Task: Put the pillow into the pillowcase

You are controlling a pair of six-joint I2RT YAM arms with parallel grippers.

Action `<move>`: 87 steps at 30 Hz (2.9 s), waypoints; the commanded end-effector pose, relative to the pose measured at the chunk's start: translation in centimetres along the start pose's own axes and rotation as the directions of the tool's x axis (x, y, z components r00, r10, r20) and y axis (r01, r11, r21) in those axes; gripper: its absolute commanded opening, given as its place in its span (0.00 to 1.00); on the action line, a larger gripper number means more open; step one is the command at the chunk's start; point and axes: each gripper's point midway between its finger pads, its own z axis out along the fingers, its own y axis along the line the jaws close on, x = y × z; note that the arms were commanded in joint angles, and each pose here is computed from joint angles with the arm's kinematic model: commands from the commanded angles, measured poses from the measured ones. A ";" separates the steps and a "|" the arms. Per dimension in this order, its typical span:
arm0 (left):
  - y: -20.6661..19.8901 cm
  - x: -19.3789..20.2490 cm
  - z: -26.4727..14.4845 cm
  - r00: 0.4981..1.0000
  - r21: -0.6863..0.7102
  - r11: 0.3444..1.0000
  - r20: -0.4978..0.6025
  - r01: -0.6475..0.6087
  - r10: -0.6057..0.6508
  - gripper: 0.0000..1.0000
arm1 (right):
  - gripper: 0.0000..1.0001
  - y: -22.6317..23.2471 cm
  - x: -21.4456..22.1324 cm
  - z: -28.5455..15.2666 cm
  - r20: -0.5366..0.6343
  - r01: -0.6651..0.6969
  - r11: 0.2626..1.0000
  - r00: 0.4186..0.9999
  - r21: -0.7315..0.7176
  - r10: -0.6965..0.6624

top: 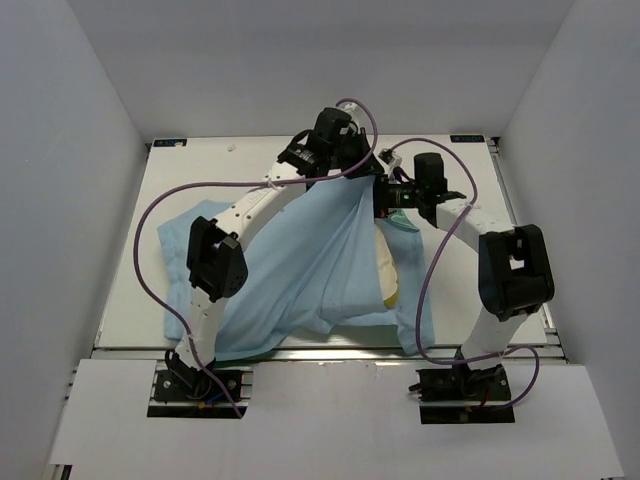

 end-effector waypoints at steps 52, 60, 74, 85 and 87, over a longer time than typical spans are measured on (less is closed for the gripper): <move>3.6 19.0 -10.2 0.971 -0.289 0.946 -0.225 -0.150 0.085 0.98 | 0.76 -10.0 12.7 -7.6 -0.293 0.263 0.788 0.950 0.557 -0.110; 6.6 22.0 -8.4 0.959 -0.348 0.919 -0.271 -0.183 0.088 0.98 | 0.50 -11.8 15.0 -7.2 -0.376 0.335 0.707 0.921 0.623 -0.105; 11.4 24.1 -7.5 0.942 -0.442 0.862 -0.318 -0.246 0.106 0.98 | 0.00 -11.6 9.8 -13.1 -0.186 0.169 0.727 0.981 0.665 -0.057; 11.3 17.5 -10.6 0.969 -0.530 0.812 -0.167 -0.246 0.184 0.98 | 0.00 -9.5 4.3 -21.0 0.076 0.036 0.742 0.990 0.669 -0.116; 12.8 18.3 -10.4 0.966 -0.543 0.803 -0.206 -0.247 0.158 0.98 | 0.00 -8.4 2.8 -22.2 0.176 -0.028 0.782 0.979 0.622 -0.104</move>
